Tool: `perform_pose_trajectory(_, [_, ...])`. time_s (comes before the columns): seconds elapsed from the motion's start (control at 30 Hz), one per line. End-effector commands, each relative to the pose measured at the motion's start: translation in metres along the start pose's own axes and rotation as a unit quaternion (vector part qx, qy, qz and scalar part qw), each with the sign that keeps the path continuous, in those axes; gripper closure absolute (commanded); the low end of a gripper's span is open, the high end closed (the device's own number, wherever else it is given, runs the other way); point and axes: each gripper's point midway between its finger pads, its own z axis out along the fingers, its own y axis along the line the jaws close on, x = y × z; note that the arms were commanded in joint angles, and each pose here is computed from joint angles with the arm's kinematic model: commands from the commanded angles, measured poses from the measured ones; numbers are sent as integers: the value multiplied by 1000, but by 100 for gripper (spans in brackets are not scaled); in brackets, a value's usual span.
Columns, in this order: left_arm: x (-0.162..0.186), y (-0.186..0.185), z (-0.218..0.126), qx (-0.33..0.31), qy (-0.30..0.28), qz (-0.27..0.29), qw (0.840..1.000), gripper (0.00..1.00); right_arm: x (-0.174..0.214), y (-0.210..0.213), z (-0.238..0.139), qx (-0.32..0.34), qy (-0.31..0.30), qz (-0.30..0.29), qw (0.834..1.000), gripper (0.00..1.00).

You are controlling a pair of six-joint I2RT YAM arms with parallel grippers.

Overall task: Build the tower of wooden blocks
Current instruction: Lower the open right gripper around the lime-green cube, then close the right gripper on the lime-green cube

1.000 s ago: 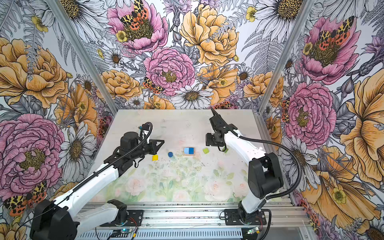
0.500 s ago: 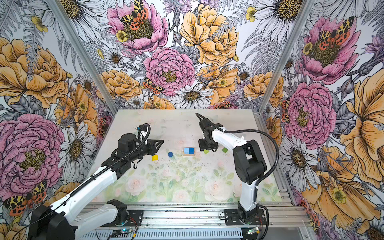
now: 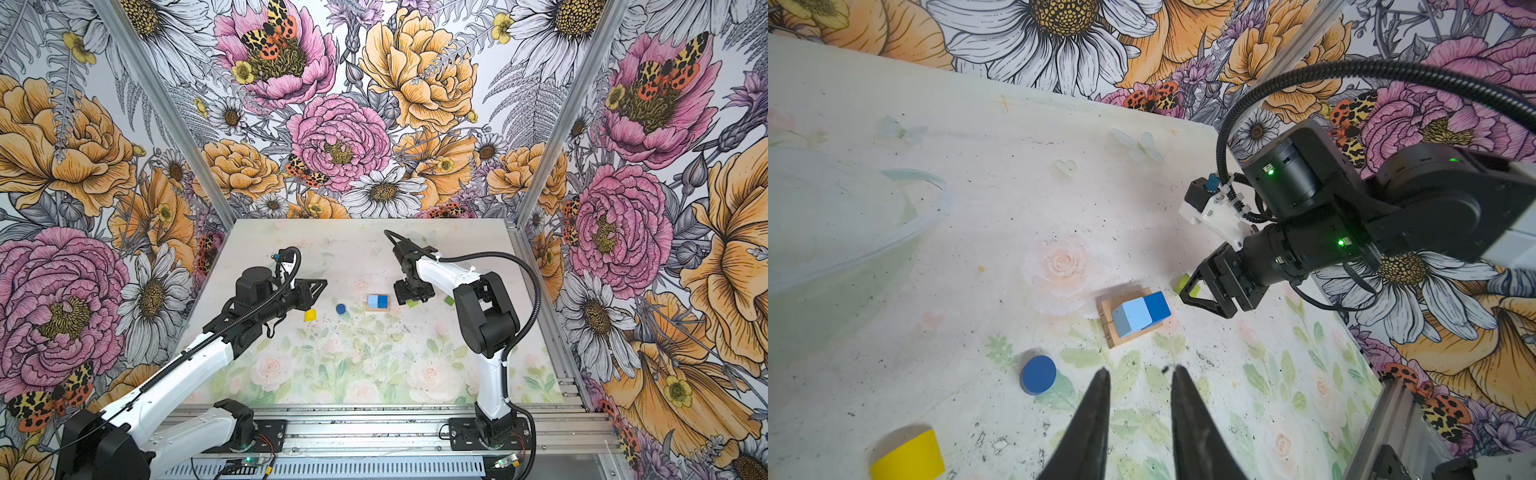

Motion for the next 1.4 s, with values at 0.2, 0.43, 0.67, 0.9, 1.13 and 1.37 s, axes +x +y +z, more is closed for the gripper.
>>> perform_pose_trajectory(0.2, [-7,4,-3,-7,-18,10,1000,73,-8,-6,10,14,3,-6,1000,29])
perform_pose_trajectory(0.43, [-7,4,-2,-8,-17,10,1000,73,-9,-8,14,11,7,-3,1000,31])
perform_pose_trajectory(0.67, [-7,5,-3,-9,-18,10,1000,73,-7,-7,18,9,13,-1,1000,42])
perform_pose_trajectory(0.9, [-6,5,-2,-9,-18,10,1000,73,-6,-5,22,5,17,3,1000,52])
perform_pose_trajectory(1.13, [-7,4,-2,-8,-18,11,1000,73,-4,-2,23,-2,21,18,1000,67])
perform_pose_trajectory(1.37, [-7,4,-2,-7,-18,10,1000,73,4,-1,22,1,26,64,998,74])
